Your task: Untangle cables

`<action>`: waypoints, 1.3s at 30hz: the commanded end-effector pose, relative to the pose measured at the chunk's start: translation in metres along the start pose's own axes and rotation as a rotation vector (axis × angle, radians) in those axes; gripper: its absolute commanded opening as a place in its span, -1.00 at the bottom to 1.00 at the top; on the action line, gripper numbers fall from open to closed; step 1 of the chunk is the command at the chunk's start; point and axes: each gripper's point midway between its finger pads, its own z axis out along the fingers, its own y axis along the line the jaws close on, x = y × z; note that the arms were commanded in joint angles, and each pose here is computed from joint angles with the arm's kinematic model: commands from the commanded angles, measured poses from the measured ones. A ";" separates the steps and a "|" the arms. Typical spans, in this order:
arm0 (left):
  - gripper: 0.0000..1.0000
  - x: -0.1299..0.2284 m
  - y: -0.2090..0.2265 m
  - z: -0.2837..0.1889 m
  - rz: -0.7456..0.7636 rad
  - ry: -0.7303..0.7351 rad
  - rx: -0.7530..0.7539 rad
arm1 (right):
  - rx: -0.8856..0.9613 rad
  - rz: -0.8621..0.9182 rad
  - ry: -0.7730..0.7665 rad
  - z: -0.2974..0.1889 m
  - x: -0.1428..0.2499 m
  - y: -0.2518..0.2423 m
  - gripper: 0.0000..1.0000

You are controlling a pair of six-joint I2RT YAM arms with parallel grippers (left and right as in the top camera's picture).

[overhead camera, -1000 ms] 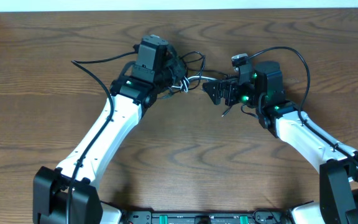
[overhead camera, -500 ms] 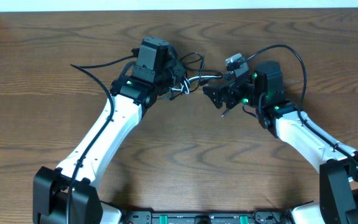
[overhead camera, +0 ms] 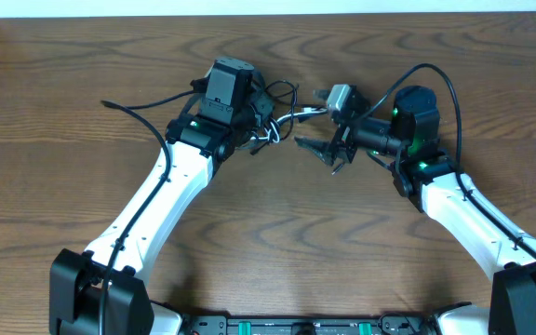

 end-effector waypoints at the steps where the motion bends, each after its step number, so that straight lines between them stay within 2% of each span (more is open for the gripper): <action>1: -0.85 0.008 -0.011 -0.006 -0.162 0.055 0.044 | -0.125 -0.056 -0.051 0.000 -0.012 0.025 0.82; 3: -0.85 0.008 -0.013 -0.006 -0.210 0.061 0.050 | -0.145 -0.056 -0.048 0.004 -0.012 0.033 0.80; 7: -0.85 0.012 -0.018 -0.007 -0.289 0.092 0.069 | -0.185 -0.098 -0.002 0.009 0.001 0.047 0.61; 10: -0.85 0.018 -0.021 -0.007 -0.321 0.128 0.076 | -0.118 -0.101 0.089 0.009 0.022 0.037 0.47; 14: -0.85 0.026 -0.027 -0.009 -0.321 0.184 0.100 | -0.091 -0.089 0.138 0.010 0.035 0.032 0.33; 19: -0.85 0.033 -0.035 -0.012 -0.313 0.234 0.134 | -0.089 -0.072 0.159 0.013 0.045 0.030 0.29; 23: -0.85 0.036 -0.037 -0.013 -0.313 0.252 0.140 | -0.041 -0.067 0.196 0.012 0.052 0.022 0.08; 26: -0.85 0.038 -0.039 -0.014 -0.323 0.271 0.146 | -0.037 -0.067 0.198 0.012 0.053 0.021 0.05; 29: -0.85 0.045 -0.045 -0.017 -0.322 0.322 0.172 | -0.025 -0.067 0.207 0.012 0.055 0.019 -0.10; 30: -0.85 0.046 -0.046 -0.017 -0.321 0.324 0.175 | -0.026 -0.066 0.208 0.012 0.055 0.019 -0.21; 33: -0.85 0.046 -0.046 -0.017 -0.321 0.325 0.175 | -0.026 -0.065 0.209 0.013 0.056 0.019 -0.98; 39: -0.85 0.046 -0.046 -0.017 -0.321 0.324 0.174 | -0.025 -0.065 0.209 0.012 0.056 0.019 -0.98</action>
